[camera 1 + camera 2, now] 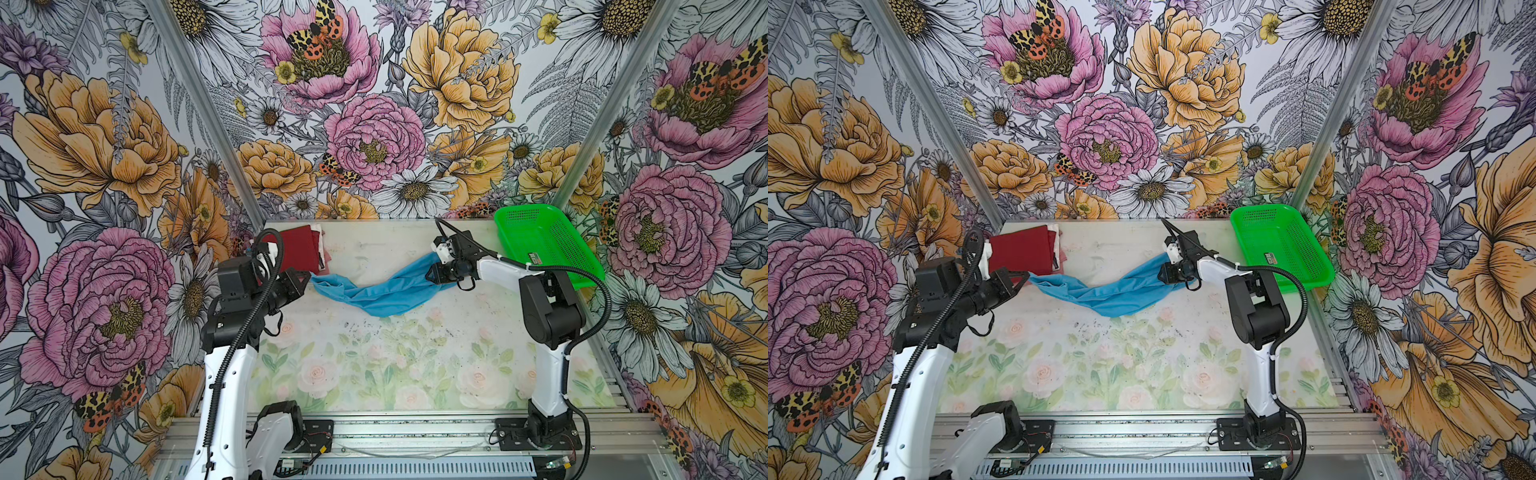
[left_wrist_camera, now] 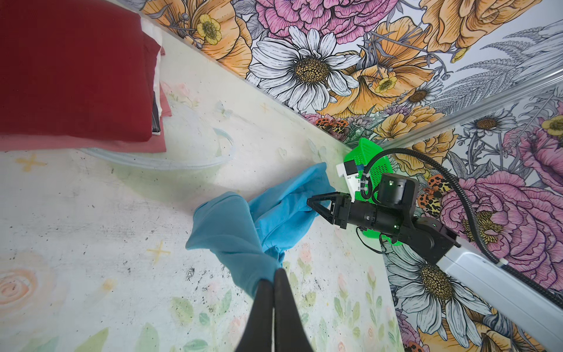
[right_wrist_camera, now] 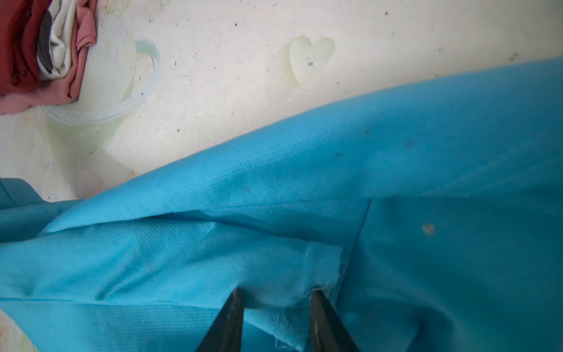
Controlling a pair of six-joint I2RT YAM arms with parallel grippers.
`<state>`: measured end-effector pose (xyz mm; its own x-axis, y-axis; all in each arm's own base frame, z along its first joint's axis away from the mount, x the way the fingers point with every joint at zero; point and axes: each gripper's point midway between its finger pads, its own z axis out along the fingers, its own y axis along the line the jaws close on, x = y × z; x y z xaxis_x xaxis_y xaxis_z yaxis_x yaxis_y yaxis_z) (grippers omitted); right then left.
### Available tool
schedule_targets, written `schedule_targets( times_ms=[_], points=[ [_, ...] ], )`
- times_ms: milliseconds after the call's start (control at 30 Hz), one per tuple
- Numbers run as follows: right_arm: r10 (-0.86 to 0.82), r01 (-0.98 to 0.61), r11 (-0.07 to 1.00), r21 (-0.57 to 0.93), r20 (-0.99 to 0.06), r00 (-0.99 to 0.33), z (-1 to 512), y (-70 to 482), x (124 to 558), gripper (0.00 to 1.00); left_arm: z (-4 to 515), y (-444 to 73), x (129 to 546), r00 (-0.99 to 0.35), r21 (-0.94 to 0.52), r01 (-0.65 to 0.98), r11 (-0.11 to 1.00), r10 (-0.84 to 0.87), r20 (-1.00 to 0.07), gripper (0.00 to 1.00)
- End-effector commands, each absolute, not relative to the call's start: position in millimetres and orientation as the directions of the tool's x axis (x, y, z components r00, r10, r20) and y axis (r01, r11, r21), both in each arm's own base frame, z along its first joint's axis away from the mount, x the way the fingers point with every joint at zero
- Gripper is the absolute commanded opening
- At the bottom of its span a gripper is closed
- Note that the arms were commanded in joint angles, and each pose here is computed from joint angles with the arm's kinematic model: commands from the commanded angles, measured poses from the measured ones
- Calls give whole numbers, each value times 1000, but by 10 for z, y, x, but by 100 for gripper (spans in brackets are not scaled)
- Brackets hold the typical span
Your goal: Fold and stack the t-shirts
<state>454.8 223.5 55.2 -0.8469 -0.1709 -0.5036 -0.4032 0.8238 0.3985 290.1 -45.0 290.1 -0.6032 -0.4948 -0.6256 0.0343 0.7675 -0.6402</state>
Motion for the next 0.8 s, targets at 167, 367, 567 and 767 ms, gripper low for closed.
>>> schedule_targets(
  times_ms=[167,367,567,767],
  points=[
    [-145,-418,819,393,-564,-813,820,2177,4674,1,2917,-445,2876,-597,-632,54,773,-483,-641,0],
    [-128,-431,827,362,-624,-771,1202,2077,4616,0,2902,-442,2854,-594,-632,52,774,-484,-642,0],
    [-110,-423,834,354,-645,-756,1370,2011,4557,4,2925,-446,2862,-593,-632,56,773,-483,-644,0],
    [-112,-403,815,417,-569,-815,982,2110,4581,42,2923,-454,2824,-591,-633,62,772,-483,-647,0]
  ],
)
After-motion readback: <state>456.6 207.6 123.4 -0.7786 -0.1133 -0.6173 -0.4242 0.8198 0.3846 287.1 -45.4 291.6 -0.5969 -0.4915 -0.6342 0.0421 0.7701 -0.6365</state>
